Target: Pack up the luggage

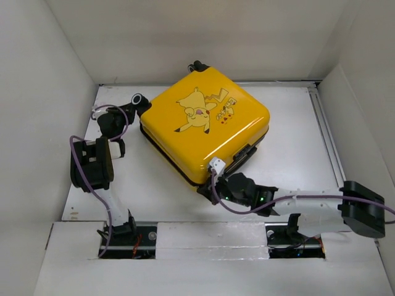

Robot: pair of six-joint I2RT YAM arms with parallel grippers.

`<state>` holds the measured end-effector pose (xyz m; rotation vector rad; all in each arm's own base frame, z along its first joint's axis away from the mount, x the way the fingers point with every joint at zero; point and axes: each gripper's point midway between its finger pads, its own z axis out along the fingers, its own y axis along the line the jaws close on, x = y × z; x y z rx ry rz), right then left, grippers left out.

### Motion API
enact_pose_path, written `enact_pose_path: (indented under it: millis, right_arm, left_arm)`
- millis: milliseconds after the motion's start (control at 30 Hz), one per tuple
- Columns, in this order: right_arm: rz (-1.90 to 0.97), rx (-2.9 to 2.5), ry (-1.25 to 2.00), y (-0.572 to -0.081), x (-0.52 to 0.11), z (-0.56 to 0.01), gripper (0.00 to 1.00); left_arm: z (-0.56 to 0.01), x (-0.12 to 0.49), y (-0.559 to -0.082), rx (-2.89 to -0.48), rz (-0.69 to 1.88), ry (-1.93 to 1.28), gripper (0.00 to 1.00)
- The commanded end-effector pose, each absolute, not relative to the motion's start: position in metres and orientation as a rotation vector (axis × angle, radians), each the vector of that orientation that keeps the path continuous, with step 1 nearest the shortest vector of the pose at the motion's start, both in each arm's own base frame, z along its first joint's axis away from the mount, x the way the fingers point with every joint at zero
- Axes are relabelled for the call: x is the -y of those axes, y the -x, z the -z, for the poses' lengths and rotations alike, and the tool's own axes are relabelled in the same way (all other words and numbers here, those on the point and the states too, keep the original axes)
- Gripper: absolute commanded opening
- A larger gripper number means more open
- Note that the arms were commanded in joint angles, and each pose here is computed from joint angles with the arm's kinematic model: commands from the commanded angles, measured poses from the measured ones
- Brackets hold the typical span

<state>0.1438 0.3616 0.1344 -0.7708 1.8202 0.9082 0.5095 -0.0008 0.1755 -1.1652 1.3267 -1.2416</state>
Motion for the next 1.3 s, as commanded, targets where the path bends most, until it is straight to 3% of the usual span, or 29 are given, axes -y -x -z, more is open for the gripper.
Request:
enact_pose_path:
  millis: [0, 100, 167, 200, 300, 500, 567, 600, 833, 1267]
  right_arm:
    - [-0.944, -1.718, 0.679, -0.163, -0.346, -0.180, 0.00]
    - [-0.913, -1.732, 0.682, -0.169, -0.334, -0.180, 0.00]
    - [-0.927, -1.731, 0.697, -0.165, -0.332, -0.179, 0.00]
    - [-0.956, -1.726, 0.723, -0.158, -0.333, -0.179, 0.00]
    - [-0.967, -1.757, 0.723, -0.154, -0.330, -0.168, 0.00]
    - [-0.939, -1.795, 0.689, -0.153, -0.317, -0.151, 0.00]
    - [-0.939, -1.785, 0.676, -0.156, -0.315, -0.155, 0.00]
    - [-0.945, -1.793, 0.689, -0.154, -0.316, -0.152, 0.00]
    - [-0.975, -1.804, 0.711, -0.151, -0.322, -0.147, 0.00]
    - [-1.014, -1.825, 0.781, -0.134, -0.341, -0.134, 0.00]
  left_arm:
    - [-0.237, 0.024, -0.486, -1.282, 1.293, 0.910, 0.00]
    - [-0.222, 0.023, -0.474, -1.323, 1.246, 0.953, 0.00]
    - [-0.207, 0.016, -0.468, -1.335, 1.180, 1.003, 0.22]
    - [-0.196, 0.015, -0.462, -1.351, 1.158, 1.024, 0.48]
    - [-0.183, 0.019, -0.448, -1.358, 1.182, 1.056, 0.79]
    - [-0.171, 0.021, -0.419, -1.333, 1.203, 1.051, 0.95]
    - [-0.172, 0.022, -0.414, -1.323, 1.207, 1.039, 0.95]
    - [-0.172, 0.020, -0.414, -1.316, 1.200, 1.044, 1.00]
    - [-0.198, 0.028, -0.436, -1.235, 1.350, 0.991, 1.00]
    - [-0.228, 0.016, -0.440, -1.080, 1.385, 0.916, 1.00]
